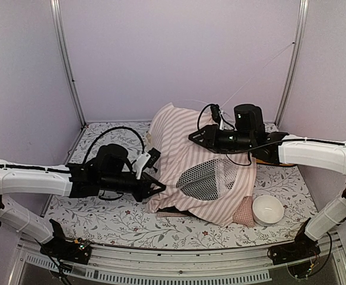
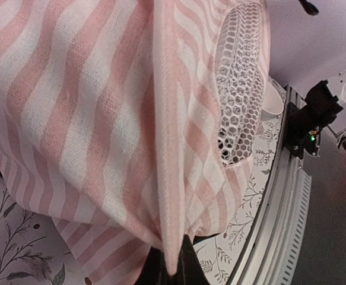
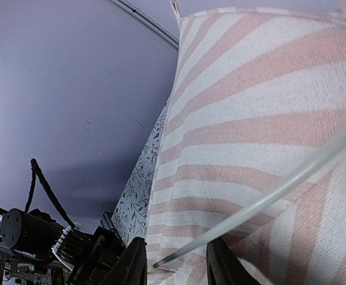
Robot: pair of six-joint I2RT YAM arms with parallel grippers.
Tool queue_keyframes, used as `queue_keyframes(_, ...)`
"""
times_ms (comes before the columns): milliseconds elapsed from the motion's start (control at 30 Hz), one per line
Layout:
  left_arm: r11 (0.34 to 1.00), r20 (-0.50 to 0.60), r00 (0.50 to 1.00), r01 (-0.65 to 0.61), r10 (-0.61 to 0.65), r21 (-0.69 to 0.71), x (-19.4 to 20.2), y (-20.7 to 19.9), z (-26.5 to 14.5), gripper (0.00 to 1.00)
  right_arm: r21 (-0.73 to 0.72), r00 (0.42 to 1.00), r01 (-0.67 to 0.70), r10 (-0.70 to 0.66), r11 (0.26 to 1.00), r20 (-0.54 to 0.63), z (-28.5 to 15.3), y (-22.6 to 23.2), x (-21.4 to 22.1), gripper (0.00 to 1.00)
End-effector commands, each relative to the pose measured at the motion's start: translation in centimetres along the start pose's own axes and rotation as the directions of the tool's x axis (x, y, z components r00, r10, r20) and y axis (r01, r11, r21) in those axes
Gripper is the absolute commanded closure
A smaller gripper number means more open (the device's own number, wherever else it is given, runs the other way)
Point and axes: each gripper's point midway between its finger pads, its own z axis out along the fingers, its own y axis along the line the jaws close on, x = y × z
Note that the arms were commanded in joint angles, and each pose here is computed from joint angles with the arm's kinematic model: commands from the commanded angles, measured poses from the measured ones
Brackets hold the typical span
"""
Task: Set up the pet tent
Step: Adjust the tent pole of the tent.
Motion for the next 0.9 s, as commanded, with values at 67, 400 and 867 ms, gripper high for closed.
queue_keyframes(67, 0.997, 0.036, 0.998, -0.048, 0.046, 0.064, -0.2, -1.7, -0.5, 1.00, -0.056, 0.994, -0.048, 0.053, 0.997, 0.093, 0.7, 1.5, -1.1, 0.69)
queue_keyframes(400, 1.000, 0.056, 0.998, -0.012, 0.013, -0.022, 0.0, -0.2, -1.3, 0.78, -0.011, 0.988, -0.099, 0.100, 0.995, 0.114, 1.2, 0.5, -0.6, 1.00)
queue_keyframes(867, 0.991, 0.362, 0.932, 0.050, -0.002, -0.124, 1.9, 3.1, -5.8, 0.54, -0.085, 0.978, -0.143, 0.154, 0.986, 0.143, 0.2, 3.5, -2.8, 1.00)
